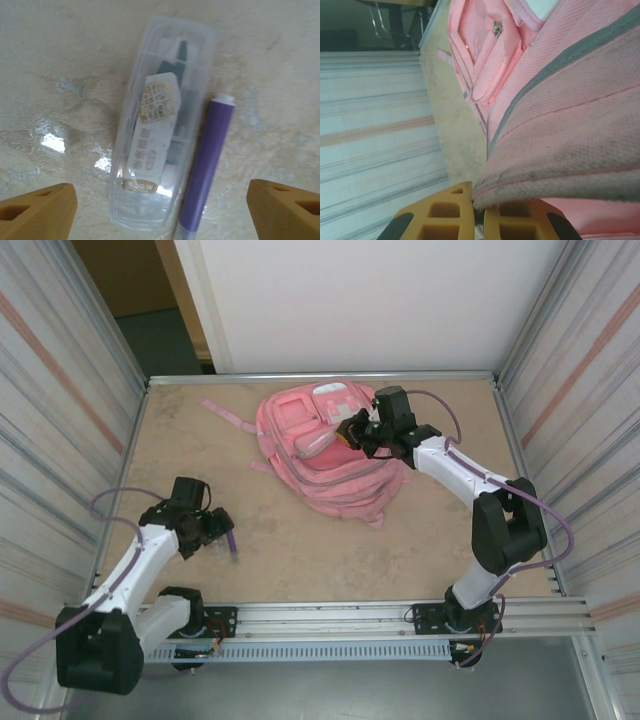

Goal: Pack books, pencil case, and school supplies into a backpack

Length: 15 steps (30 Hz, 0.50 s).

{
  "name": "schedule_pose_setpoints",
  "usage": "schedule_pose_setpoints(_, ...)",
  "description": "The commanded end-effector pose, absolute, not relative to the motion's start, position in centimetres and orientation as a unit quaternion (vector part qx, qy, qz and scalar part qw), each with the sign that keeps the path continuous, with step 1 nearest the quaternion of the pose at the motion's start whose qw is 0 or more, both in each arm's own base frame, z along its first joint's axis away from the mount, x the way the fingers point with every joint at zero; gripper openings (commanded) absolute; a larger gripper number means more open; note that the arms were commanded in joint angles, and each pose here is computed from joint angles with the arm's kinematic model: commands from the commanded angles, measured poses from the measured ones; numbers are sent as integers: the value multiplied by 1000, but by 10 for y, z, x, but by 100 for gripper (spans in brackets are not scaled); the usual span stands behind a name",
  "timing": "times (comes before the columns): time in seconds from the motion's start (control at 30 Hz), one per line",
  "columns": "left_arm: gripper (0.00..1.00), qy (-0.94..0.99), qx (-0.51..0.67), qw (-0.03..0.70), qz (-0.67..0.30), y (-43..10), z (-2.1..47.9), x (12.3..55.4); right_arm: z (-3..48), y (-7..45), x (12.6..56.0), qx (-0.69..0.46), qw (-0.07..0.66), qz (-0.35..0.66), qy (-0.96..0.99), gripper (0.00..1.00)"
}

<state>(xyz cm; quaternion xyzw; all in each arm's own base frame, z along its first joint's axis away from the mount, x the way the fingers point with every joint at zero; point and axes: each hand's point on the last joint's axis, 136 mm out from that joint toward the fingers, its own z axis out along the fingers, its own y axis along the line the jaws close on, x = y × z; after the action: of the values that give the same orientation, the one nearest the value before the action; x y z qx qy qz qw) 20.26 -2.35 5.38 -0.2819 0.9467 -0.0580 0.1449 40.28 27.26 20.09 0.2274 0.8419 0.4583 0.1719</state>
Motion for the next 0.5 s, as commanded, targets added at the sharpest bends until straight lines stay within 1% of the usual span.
schedule_pose_setpoints(0.0, 78, 935, -329, 116, -69, -22, 38, 201, 216, 288, 400, 198, 175, 495, 828, 3)
schedule_pose_setpoints(0.07, 71, 925, -354, 116, -72, -16, 32, 203, 212, 290, 399, 197, 173, 494, 829, 3)
schedule_pose_setpoints(0.27, 66, 911, -388, 116, -82, -7, 26, 210, 209, 292, 392, 186, 162, 491, 836, 5)
schedule_pose_setpoints(0.33, 66, 910, -392, 108, -81, -7, 21, 209, 207, 292, 390, 185, 156, 490, 837, 5)
schedule_pose_setpoints(0.47, 72, 911, -394, 87, -88, -12, 14, 208, 210, 294, 387, 180, 152, 492, 838, 5)
